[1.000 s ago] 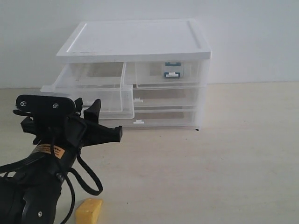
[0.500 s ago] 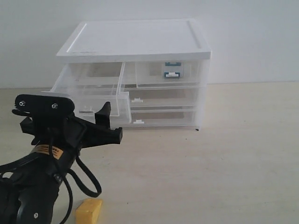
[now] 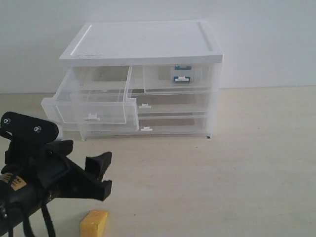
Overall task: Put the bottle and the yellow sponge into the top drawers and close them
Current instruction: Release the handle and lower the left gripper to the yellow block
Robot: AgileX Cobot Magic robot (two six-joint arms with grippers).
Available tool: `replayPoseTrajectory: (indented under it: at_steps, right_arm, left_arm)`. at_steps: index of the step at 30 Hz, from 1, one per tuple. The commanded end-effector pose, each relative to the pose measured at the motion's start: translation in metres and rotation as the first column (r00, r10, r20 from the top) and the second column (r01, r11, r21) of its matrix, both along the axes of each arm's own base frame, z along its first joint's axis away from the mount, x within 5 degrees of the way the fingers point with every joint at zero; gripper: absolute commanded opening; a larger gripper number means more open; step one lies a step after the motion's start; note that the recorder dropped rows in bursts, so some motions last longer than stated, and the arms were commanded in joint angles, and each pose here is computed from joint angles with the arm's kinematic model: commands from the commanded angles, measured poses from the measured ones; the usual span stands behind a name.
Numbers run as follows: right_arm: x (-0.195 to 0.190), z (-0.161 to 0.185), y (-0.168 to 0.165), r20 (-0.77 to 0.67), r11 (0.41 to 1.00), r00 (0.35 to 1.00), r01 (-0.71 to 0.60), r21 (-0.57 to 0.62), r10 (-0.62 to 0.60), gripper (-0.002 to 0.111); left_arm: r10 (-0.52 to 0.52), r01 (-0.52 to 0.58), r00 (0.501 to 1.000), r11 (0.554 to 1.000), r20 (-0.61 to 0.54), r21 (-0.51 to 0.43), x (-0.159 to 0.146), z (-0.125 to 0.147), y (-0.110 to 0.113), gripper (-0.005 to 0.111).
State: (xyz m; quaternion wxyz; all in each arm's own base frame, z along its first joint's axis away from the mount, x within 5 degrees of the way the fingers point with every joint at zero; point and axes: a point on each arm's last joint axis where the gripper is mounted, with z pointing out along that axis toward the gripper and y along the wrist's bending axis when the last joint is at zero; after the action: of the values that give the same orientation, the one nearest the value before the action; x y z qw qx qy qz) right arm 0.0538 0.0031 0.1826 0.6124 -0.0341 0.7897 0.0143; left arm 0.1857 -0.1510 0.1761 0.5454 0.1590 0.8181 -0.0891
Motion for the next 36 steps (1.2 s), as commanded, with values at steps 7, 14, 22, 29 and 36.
replayPoseTrajectory:
  at_steps: [7,14,22,29,36]
  right_arm:
    - [0.000,0.001,0.000,0.009,1.000,1.000,-0.001,0.004,0.001,0.000]
    - [0.000,0.001,0.000,0.009,1.000,1.000,-0.001,0.004,0.001,0.000]
    - [0.000,0.001,0.000,0.009,1.000,1.000,-0.001,0.004,0.001,0.000]
    - [0.000,0.001,0.000,0.009,1.000,1.000,-0.001,0.004,0.001,0.000]
    - [0.000,0.001,0.000,0.009,1.000,1.000,-0.001,0.004,0.001,0.000]
  left_arm:
    - [-0.321,0.334,0.879,0.942,-0.352,-0.024,-0.049,0.008,-0.002,0.071]
    - [-0.429,0.499,0.747,0.867,-0.508,0.000,-0.044,0.005,-0.028,0.071]
    - [-0.156,0.382,0.701,0.906,-0.696,0.181,-0.003,0.015,-0.010,0.071]
    - [-0.038,0.204,0.721,0.966,-0.691,0.160,0.016,-0.023,-0.016,0.067]
    - [-0.011,0.214,0.689,0.959,-0.725,0.188,0.021,-0.045,-0.019,0.067]
